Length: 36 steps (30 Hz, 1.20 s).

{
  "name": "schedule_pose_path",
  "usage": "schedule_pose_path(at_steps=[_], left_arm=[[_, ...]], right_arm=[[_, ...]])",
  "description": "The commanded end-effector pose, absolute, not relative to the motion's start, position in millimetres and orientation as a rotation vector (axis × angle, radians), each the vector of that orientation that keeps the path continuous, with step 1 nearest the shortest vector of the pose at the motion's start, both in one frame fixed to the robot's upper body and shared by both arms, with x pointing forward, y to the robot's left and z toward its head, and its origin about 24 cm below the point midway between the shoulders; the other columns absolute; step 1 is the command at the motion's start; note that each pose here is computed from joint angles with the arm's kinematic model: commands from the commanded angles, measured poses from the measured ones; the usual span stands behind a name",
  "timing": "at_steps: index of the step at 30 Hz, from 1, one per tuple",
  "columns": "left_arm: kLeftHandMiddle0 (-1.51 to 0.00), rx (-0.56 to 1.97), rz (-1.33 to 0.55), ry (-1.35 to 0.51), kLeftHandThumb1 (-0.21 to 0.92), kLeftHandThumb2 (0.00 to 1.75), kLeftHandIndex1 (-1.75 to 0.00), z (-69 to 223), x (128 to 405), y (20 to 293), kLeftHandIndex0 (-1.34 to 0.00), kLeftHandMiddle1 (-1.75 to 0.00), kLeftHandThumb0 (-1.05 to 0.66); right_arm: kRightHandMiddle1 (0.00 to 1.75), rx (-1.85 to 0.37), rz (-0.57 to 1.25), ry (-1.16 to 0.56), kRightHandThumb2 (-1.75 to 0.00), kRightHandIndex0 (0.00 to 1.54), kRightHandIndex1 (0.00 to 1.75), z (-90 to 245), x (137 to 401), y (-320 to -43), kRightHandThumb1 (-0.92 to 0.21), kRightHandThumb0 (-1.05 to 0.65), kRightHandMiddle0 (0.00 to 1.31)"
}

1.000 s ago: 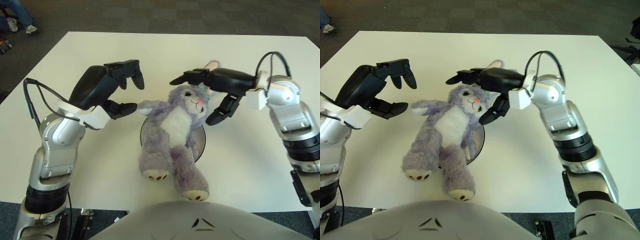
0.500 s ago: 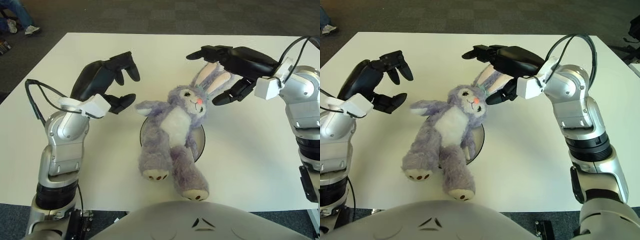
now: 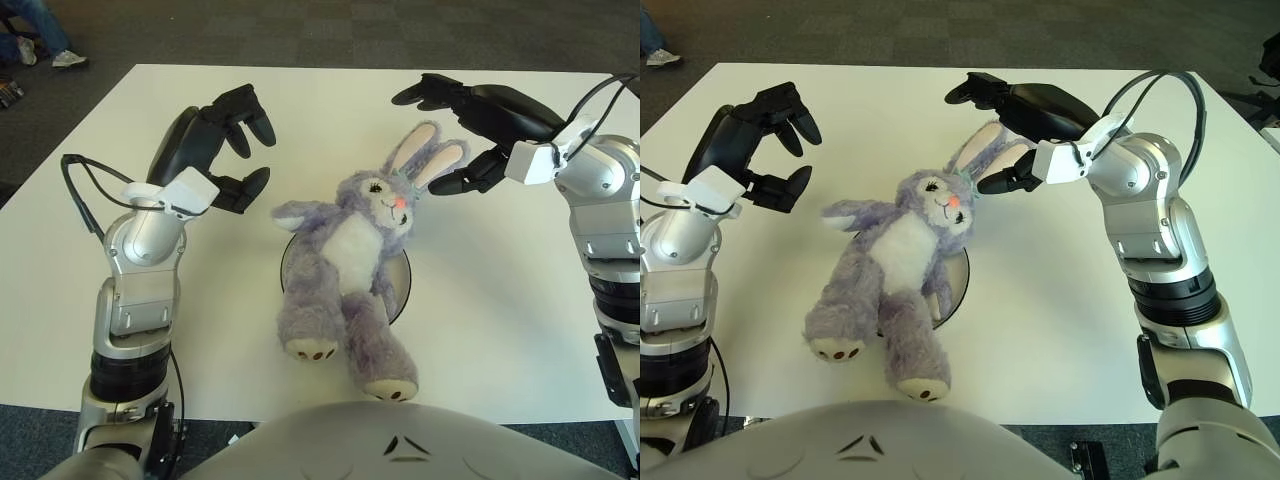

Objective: Put the doll into the plate.

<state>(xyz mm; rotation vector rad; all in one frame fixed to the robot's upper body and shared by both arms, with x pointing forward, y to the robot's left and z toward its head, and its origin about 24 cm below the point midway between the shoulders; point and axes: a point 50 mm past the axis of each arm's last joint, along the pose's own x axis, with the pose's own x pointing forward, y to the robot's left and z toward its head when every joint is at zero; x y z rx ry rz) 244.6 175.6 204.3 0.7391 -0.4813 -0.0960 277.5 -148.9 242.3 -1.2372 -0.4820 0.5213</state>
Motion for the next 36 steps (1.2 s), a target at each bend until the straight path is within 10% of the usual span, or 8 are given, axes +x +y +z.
schedule_pose_path(at_steps=[1,23,36], left_arm=[[-0.65,0.720,-0.067,-0.500,0.12,1.55,-1.74,206,248,178,-0.63,-1.75,-0.01],[-0.67,0.283,-0.031,-0.634,0.15,1.49,-1.68,182,280,174,-0.60,-1.75,-0.01],[-0.76,0.129,-0.028,-0.619,0.18,1.45,-1.66,171,288,170,-0.50,-1.72,-0.01]], right_arm=[[0.77,-1.258,0.466,-0.502,-0.86,0.53,1.50,248,280,-151,-0.36,-0.63,0.00],[1.15,-0.984,0.298,-0.460,-0.94,1.21,1.75,219,300,-182,-0.32,-0.56,0.03],[1.24,-0.753,0.196,-0.407,-1.07,1.20,1.75,209,306,-186,-0.25,-0.41,0.19]])
